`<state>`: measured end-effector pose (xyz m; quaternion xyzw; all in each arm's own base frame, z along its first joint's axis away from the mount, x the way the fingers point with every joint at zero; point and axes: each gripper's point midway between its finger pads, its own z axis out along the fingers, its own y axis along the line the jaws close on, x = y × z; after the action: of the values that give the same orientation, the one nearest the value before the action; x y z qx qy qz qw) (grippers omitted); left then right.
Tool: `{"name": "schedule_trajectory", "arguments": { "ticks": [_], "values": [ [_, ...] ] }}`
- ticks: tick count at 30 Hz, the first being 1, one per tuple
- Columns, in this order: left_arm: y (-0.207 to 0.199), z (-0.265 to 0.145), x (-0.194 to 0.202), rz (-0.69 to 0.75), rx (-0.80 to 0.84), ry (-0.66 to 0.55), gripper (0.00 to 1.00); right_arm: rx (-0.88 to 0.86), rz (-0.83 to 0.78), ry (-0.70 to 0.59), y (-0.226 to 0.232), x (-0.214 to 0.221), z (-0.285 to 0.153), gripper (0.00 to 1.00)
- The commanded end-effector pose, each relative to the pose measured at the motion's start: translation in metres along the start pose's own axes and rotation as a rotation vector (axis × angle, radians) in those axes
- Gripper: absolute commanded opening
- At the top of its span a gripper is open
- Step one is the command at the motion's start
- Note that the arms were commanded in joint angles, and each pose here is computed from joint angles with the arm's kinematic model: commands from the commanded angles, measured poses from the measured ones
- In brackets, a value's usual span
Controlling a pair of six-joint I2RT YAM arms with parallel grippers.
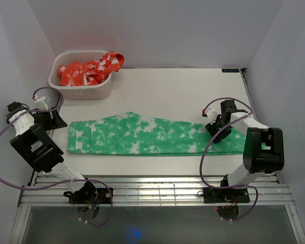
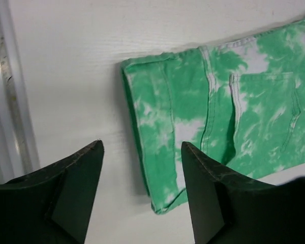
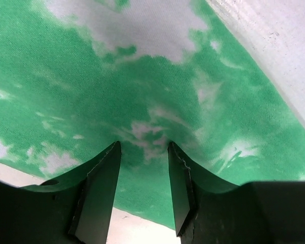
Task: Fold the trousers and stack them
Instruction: Fold the trousers
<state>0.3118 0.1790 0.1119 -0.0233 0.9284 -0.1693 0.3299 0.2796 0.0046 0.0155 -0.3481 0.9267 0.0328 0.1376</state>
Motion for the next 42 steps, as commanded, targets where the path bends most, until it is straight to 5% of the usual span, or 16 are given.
{"name": "schedule_trajectory", "arguments": {
  "ticks": [1, 4, 7, 8, 10, 11, 14, 15, 18, 24, 29, 35, 39, 42],
  "values": [
    [-0.015, 0.033, -0.014, 0.021, 0.055, -0.01, 0.72, 0.011, -0.038, 0.057, -0.008, 0.014, 0.011, 0.48],
    [-0.02, 0.061, -0.016, 0.026, 0.049, 0.013, 0.63, -0.002, -0.037, 0.07, -0.007, 0.014, 0.011, 0.48],
    [-0.015, 0.083, -0.019, 0.011, 0.002, 0.021, 0.45, -0.013, -0.059, 0.079, -0.005, 0.017, 0.011, 0.47],
    [-0.004, 0.091, -0.012, -0.025, -0.042, 0.053, 0.32, -0.019, -0.066, 0.088, -0.003, 0.021, 0.011, 0.47],
    [0.006, 0.092, -0.024, -0.001, -0.065, 0.047, 0.24, -0.029, -0.086, 0.09, 0.0, 0.024, 0.009, 0.47],
    [-0.007, 0.084, -0.04, 0.048, -0.009, -0.008, 0.24, -0.03, -0.092, 0.087, 0.001, 0.024, 0.008, 0.47],
    [-0.062, 0.05, -0.093, 0.282, 0.16, -0.18, 0.53, -0.06, -0.117, 0.004, 0.005, 0.004, -0.01, 0.49],
    [-0.084, 0.049, -0.105, 0.35, 0.2, -0.2, 0.71, -0.085, -0.12, -0.057, 0.01, -0.009, -0.019, 0.5],
    [-0.149, 0.061, -0.13, 0.498, 0.302, -0.195, 0.81, -0.154, -0.11, -0.17, 0.018, -0.042, -0.045, 0.52],
    [-0.243, 0.137, -0.114, 0.538, 0.499, -0.061, 0.75, -0.285, -0.099, -0.332, 0.048, -0.084, -0.075, 0.54],
    [-0.279, 0.201, -0.081, 0.512, 0.549, 0.045, 0.73, -0.29, -0.107, -0.371, 0.052, -0.093, -0.078, 0.54],
    [-0.289, 0.226, -0.033, 0.55, 0.556, 0.156, 0.72, -0.311, -0.121, -0.431, 0.053, -0.113, -0.086, 0.58],
    [-0.29, 0.213, -0.01, 0.582, 0.608, 0.193, 0.61, -0.344, -0.164, -0.462, 0.063, -0.132, -0.084, 0.63],
    [-0.298, 0.199, 0.0, 0.592, 0.679, 0.2, 0.4, -0.35, -0.197, -0.471, 0.069, -0.147, -0.078, 0.67]
  ]
}}
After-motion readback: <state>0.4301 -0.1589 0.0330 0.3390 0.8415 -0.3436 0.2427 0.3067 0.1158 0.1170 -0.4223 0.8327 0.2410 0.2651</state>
